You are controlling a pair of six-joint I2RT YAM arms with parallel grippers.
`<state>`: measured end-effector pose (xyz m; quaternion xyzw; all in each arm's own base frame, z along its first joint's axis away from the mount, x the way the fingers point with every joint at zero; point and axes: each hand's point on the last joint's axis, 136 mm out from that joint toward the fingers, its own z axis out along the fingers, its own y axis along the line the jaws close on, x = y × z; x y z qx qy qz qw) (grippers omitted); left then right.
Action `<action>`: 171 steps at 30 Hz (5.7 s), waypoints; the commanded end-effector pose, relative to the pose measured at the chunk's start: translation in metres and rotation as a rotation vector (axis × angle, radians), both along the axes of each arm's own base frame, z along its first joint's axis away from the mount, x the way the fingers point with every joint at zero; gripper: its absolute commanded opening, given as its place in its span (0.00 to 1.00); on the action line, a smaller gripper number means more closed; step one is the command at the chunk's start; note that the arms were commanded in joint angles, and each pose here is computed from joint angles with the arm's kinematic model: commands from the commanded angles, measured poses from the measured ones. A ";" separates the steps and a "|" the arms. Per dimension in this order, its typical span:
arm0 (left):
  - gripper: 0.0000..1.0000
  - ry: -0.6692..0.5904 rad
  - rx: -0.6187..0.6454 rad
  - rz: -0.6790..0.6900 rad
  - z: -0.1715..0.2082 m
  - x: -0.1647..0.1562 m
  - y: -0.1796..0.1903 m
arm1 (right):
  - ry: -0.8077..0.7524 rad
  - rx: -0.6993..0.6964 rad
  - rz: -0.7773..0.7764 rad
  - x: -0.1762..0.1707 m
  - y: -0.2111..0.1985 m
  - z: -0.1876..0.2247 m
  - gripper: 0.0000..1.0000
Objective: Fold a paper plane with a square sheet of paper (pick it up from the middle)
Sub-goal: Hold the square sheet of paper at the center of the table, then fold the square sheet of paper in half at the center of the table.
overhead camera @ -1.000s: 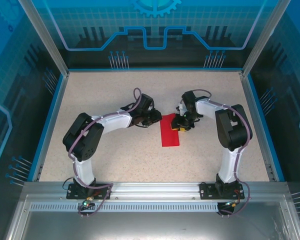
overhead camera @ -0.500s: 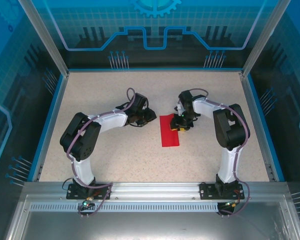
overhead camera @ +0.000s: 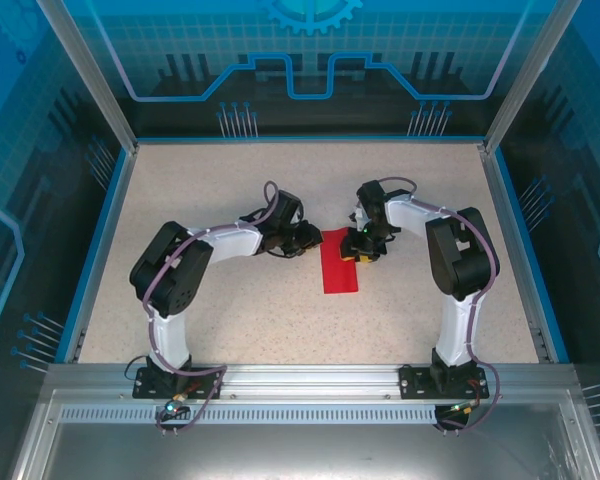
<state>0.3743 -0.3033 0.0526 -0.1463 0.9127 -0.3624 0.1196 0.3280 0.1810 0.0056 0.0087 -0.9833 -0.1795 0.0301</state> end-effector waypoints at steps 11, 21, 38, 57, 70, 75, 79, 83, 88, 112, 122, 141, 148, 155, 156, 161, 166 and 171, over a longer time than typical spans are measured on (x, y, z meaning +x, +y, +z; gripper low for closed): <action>0.20 0.019 -0.033 -0.102 -0.006 -0.003 -0.035 | 0.143 -0.145 0.083 -0.041 -0.013 -0.071 0.43; 0.18 0.030 -0.016 -0.115 -0.014 -0.004 -0.036 | 0.144 -0.156 0.101 -0.041 -0.012 -0.073 0.43; 0.12 0.083 0.029 -0.118 -0.036 -0.015 -0.029 | 0.148 -0.160 0.100 -0.041 -0.011 -0.074 0.43; 0.08 0.227 0.253 -0.115 -0.094 -0.052 0.015 | -0.048 0.008 0.022 -0.009 0.007 0.012 0.45; 0.07 0.246 0.284 -0.118 -0.103 -0.055 0.019 | -0.168 0.292 0.012 0.008 0.041 0.082 0.25; 0.06 0.275 0.301 -0.113 -0.110 -0.058 0.021 | -0.099 0.317 0.007 0.016 0.053 0.053 0.00; 0.06 0.301 0.319 -0.105 -0.115 -0.061 0.024 | -0.065 0.293 -0.001 0.019 0.051 0.031 0.00; 0.05 0.329 0.341 -0.095 -0.120 -0.065 0.028 | -0.035 0.276 -0.016 0.018 0.039 0.011 0.00; 0.04 0.376 0.394 -0.067 -0.128 -0.076 0.041 | 0.001 0.222 -0.062 0.010 0.010 -0.012 0.00; 0.02 0.420 0.442 -0.059 -0.138 -0.086 0.051 | -0.237 0.345 -0.131 0.033 -0.005 0.062 0.00; 0.02 0.432 0.445 -0.052 -0.138 -0.087 0.052 | -0.115 0.331 -0.060 0.038 0.035 0.014 0.00; 0.02 0.450 0.458 -0.047 -0.140 -0.093 0.057 | -0.246 0.326 -0.311 0.074 -0.033 0.040 0.00; 0.02 0.446 0.457 -0.051 -0.140 -0.092 0.055 | -0.227 0.395 -0.108 0.065 0.029 0.048 0.00; 0.02 0.448 0.454 -0.057 -0.140 -0.092 0.055 | -0.180 0.373 -0.121 0.076 0.028 0.017 0.00; 0.02 0.446 0.460 -0.063 -0.140 -0.093 0.056 | -0.178 0.363 -0.129 0.078 0.024 0.013 0.00; 0.02 0.448 0.476 -0.069 -0.140 -0.094 0.059 | -0.178 0.304 -0.196 0.086 -0.006 0.002 0.00; 0.02 0.454 0.477 -0.067 -0.141 -0.096 0.060 | -0.208 0.258 -0.285 0.098 -0.035 -0.002 0.00; 0.02 0.444 0.469 -0.069 -0.139 -0.095 0.059 | -0.255 0.282 -0.361 0.111 -0.051 0.004 0.00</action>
